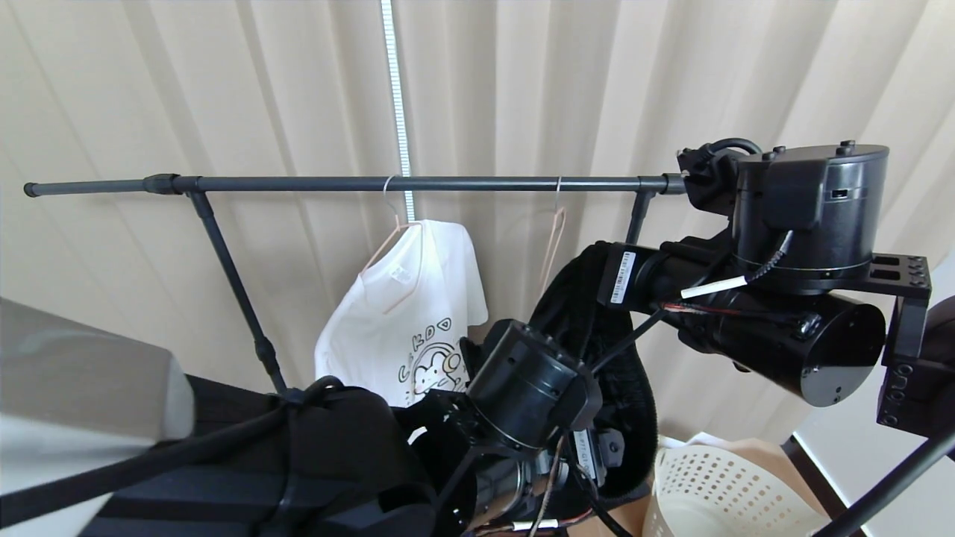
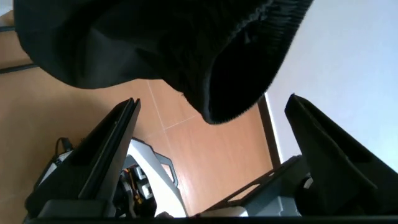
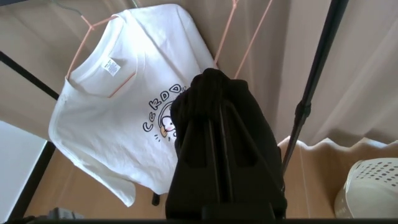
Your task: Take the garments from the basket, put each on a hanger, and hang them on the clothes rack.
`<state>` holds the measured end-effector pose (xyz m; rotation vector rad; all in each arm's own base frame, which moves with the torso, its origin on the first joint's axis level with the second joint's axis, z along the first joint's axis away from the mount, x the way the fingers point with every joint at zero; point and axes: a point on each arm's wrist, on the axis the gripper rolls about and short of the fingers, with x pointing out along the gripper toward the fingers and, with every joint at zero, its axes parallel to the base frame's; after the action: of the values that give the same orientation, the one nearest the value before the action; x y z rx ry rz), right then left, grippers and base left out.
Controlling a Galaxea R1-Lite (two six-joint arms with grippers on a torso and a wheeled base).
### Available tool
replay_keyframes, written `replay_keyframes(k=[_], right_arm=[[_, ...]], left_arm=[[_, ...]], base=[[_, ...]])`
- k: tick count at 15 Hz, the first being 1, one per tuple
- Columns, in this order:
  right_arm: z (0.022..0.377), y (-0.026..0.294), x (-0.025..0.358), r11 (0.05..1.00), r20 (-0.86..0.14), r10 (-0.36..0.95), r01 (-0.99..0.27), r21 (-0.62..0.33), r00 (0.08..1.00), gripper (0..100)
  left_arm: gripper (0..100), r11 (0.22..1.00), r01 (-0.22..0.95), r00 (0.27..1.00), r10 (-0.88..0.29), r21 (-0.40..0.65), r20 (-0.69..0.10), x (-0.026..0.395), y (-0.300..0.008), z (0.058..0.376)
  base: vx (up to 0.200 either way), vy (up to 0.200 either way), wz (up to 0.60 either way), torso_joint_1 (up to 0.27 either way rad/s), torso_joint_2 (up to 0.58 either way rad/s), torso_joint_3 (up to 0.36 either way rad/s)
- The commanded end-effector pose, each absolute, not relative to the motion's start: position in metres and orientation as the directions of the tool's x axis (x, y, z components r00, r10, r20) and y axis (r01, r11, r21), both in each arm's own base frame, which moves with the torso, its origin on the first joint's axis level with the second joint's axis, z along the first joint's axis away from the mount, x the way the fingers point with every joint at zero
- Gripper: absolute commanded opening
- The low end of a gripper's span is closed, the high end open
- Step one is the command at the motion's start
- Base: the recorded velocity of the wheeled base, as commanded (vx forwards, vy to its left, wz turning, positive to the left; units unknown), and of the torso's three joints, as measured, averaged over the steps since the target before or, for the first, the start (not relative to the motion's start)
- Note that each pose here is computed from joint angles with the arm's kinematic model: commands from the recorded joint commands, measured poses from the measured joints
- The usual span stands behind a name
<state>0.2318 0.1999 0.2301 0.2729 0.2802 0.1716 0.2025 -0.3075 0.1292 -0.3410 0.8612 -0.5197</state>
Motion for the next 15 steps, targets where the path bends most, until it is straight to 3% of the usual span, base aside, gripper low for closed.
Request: replay_keyframes(k=[1,3,7,11,15], right_arm=[[0.232,0.200,0.231,0.948,-0.241,0.202,-0.127,0.293,0.949,0],[0.236,0.201,0.231,0.945,-0.216,0.185,-0.114,0.305,0.959,0],[0.237,0.206,0.227,0.939,-0.198,0.201,-0.132,0.316,0.959,0],[0.236,0.209,0.225,0.939,-0.203,0.212,-0.142,0.313,0.956,0],[0.240,0.205,0.225,0.945,-0.185,0.165,-0.102,0.311,0.969,0]], left_arm=[[100,0.853,0.266,0.556,-0.517,-0.450,-0.650,0.210,-0.320,0.111],[100,0.887,0.225,0.604,-0.452,-0.404,-0.656,0.218,-0.330,0.096],[100,0.904,0.227,0.601,-0.423,-0.363,-0.678,0.215,-0.346,0.073],[100,0.897,0.239,0.607,-0.436,-0.371,-0.664,0.214,-0.352,0.077],[100,0.932,0.209,0.623,-0.360,-0.297,-0.694,0.213,-0.348,0.058]], base=[[0.000,0.000,0.00,0.000,0.00,0.000],[0.000,0.000,0.00,0.000,0.00,0.000],[0.000,0.000,0.00,0.000,0.00,0.000],[0.000,0.000,0.00,0.000,0.00,0.000],[0.000,0.000,0.00,0.000,0.00,0.000]])
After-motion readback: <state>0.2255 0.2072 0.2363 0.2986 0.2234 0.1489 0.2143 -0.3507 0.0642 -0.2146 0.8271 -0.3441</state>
